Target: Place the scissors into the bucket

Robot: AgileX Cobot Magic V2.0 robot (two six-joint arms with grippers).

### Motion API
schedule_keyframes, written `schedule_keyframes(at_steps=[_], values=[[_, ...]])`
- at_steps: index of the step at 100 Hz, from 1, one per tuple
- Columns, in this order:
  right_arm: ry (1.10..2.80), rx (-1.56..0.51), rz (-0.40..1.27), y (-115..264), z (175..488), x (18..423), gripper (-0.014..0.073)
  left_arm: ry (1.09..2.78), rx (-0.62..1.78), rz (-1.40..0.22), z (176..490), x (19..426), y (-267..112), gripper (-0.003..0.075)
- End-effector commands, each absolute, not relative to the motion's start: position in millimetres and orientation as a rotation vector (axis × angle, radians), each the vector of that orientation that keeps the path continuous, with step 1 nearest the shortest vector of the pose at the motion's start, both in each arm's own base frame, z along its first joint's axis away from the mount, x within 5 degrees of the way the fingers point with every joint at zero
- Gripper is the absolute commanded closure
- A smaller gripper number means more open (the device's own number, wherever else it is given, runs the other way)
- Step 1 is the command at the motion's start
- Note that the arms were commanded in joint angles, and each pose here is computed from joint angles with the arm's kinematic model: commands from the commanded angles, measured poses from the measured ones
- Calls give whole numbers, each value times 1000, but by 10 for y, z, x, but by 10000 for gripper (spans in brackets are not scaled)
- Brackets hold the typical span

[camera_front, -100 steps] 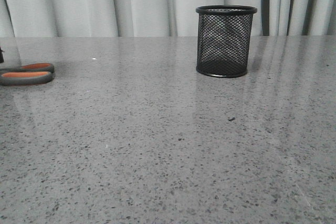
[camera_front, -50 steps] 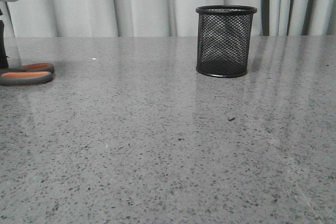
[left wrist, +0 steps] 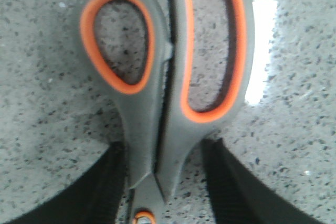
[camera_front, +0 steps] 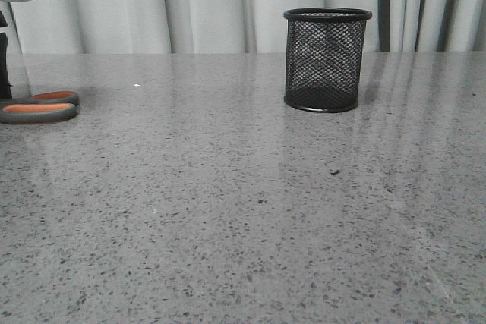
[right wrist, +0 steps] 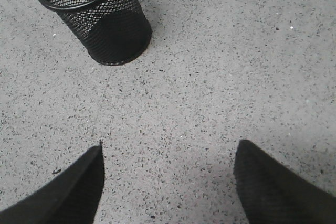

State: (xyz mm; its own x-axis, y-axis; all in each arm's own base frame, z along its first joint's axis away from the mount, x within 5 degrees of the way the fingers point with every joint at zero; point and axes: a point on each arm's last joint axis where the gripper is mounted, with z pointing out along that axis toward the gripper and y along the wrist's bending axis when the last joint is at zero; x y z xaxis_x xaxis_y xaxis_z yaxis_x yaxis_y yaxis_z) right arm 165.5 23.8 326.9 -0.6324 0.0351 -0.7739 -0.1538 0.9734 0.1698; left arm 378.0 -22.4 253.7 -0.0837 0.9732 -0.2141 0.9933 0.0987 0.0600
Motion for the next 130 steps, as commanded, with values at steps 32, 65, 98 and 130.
schedule_keyframes(at_steps=[32,65,98,130], values=[[2155,-90,261,236,3418,1687,131,2151,1892,-179,2719,3743,-284,727],[2150,-81,283,247,3423,1688,131,2025,1759,-8,3533,3428,-420,727],[1979,-129,663,493,3607,1670,132,1723,1757,52,4374,2720,-1177,730],[1787,-245,955,679,4070,1706,132,1579,1764,39,4668,2286,-1737,730]])
